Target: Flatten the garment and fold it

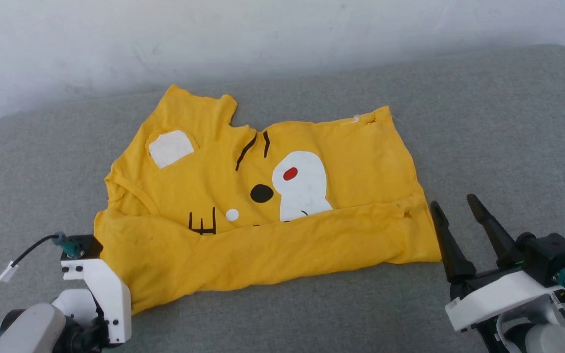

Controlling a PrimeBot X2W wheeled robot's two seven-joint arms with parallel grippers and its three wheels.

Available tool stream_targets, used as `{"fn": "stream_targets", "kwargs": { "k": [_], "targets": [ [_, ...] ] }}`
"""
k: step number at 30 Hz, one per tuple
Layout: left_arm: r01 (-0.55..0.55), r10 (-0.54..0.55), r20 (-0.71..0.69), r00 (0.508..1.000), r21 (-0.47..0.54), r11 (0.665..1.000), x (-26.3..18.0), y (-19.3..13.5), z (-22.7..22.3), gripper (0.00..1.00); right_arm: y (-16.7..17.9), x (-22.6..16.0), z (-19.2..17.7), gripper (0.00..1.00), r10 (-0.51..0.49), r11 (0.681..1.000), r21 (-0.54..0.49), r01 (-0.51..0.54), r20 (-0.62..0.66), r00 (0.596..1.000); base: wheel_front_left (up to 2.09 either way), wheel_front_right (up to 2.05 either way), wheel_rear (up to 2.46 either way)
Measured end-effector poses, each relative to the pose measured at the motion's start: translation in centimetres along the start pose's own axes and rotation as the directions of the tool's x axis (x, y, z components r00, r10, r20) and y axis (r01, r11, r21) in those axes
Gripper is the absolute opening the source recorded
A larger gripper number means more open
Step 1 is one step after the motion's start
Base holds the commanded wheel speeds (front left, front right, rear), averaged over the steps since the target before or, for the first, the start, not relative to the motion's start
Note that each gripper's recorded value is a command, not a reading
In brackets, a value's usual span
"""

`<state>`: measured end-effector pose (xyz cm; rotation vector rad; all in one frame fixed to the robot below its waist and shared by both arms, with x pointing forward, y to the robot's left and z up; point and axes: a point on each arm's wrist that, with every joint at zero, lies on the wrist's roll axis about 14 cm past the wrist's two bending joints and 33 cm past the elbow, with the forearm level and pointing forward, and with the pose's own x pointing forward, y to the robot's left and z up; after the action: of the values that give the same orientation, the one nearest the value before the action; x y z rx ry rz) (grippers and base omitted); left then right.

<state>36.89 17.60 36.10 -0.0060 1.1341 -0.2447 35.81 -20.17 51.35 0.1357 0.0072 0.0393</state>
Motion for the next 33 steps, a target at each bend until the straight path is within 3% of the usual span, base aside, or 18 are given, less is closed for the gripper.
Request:
{"fn": "stream_targets", "kwargs": {
  "k": [4,8,13,20,24,25,26,28,29,33],
  "targets": [
    [-0.003,0.003,0.021,1.0,-0.012,1.0,0.2,0.2,0.1,0.0,-0.3,-0.1,-0.8,1.0,0.0,1.0,0.02,0.001,-0.058,0.998,0.0,0.0,0.0],
    [0.0,0.003,0.075,0.997,-0.045,0.999,0.1,0.3,0.4,0.0,-1.8,-0.9,-4.4,1.0,-0.023,0.998,0.057,0.039,-0.252,0.967,0.0,0.0,0.0],
    [0.007,0.008,0.192,0.981,-0.077,0.997,-0.9,0.5,2.0,0.0,-3.3,-1.5,-9.0,1.0,-0.021,0.995,0.077,0.069,-0.506,0.862,0.0,0.0,0.0],
    [0.011,0.015,0.332,0.943,-0.077,0.997,-3.2,0.4,4.7,0.0,-2.9,0.4,-11.6,1.0,0.029,0.995,0.094,0.045,-0.662,0.749,0.0,0.0,0.0],
    [0.008,0.018,0.361,0.932,-0.068,0.998,-4.0,0.2,5.2,0.0,-2.1,0.4,-13.9,1.0,0.065,0.994,0.109,0.028,-0.763,0.643,0.0,0.0,0.0],
    [0.009,0.017,0.364,0.931,-0.068,0.998,-4.1,0.2,5.2,0.0,-1.9,0.5,-14.2,0.73,0.075,0.993,0.118,0.029,-0.781,0.62,0.0,0.0,0.0],
    [0.007,0.019,0.366,0.931,-0.07,0.998,-4.1,0.3,5.2,0.0,-1.8,0.6,-14.5,0.73,0.084,0.991,0.128,0.033,-0.801,0.593,0.0,0.0,0.0],
    [0.005,0.023,0.364,0.931,-0.075,0.997,-4.2,0.4,5.0,0.0,-1.8,0.7,-14.8,0.12,0.095,0.99,0.138,0.037,-0.827,0.554,0.0,0.0,0.0],
    [0.005,0.024,0.362,0.932,-0.077,0.997,-4.2,0.5,4.9,0.0,-1.7,0.7,-14.9,0.0,0.101,0.988,0.146,0.041,-0.835,0.541,0.0,0.0,0.0],
    [0.002,0.029,0.352,0.936,-0.086,0.996,-4.2,0.4,4.2,0.0,-1.3,1.1,-14.8,0.0,0.115,0.988,0.151,0.024,-0.835,0.538,0.0,0.0,0.0]
  ]
}}
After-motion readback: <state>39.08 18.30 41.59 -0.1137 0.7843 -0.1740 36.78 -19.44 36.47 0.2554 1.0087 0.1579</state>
